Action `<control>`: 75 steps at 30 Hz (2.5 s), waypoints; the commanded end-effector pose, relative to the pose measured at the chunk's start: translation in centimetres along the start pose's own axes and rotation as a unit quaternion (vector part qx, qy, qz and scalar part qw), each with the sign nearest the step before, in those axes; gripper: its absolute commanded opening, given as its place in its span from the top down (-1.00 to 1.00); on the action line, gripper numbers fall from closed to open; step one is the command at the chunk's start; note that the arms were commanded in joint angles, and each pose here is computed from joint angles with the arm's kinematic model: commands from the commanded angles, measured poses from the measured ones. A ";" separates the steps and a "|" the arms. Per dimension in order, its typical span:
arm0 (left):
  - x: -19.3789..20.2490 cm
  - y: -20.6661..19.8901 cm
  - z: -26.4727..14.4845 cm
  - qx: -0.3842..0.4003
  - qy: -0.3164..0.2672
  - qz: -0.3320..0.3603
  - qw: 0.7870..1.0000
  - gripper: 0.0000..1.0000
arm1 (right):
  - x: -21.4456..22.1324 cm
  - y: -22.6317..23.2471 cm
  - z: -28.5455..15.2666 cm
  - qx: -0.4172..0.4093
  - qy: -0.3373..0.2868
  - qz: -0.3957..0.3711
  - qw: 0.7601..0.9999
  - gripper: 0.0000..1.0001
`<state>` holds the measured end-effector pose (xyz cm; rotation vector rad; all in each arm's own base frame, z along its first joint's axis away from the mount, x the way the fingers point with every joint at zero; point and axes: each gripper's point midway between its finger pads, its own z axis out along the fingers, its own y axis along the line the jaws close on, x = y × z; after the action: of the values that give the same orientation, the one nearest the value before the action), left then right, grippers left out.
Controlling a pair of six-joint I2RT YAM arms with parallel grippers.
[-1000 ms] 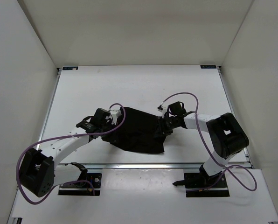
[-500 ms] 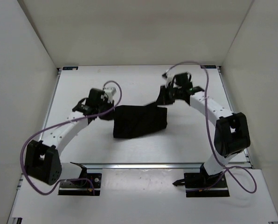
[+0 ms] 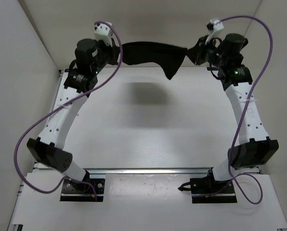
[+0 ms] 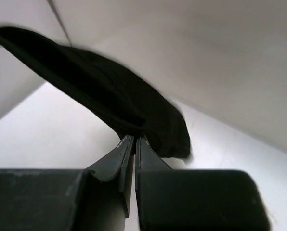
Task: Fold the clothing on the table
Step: Flatten the skirt out
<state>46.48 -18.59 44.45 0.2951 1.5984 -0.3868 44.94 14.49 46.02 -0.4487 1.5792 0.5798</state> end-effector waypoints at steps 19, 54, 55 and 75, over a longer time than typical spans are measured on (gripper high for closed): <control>9.7 -2.4 -12.5 -0.020 0.114 0.024 0.993 1.00 | 11.0 7.6 -5.3 -0.057 0.123 0.077 0.988 1.00; 12.1 -3.7 -14.8 -0.005 0.076 -0.025 0.997 1.00 | 14.8 7.5 -6.4 -0.022 0.170 0.110 0.979 1.00; 14.9 -3.3 -14.4 -0.014 0.097 -0.031 0.995 1.00 | 17.2 7.3 -6.1 -0.022 0.186 0.124 0.974 0.99; 30.5 1.5 2.6 -0.083 0.211 -0.041 0.973 1.00 | 32.9 -1.1 7.1 -0.034 0.250 0.175 0.952 1.00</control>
<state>43.36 -19.58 9.85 0.2243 2.1591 -0.3007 43.42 19.71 9.17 -0.3277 2.3256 0.8741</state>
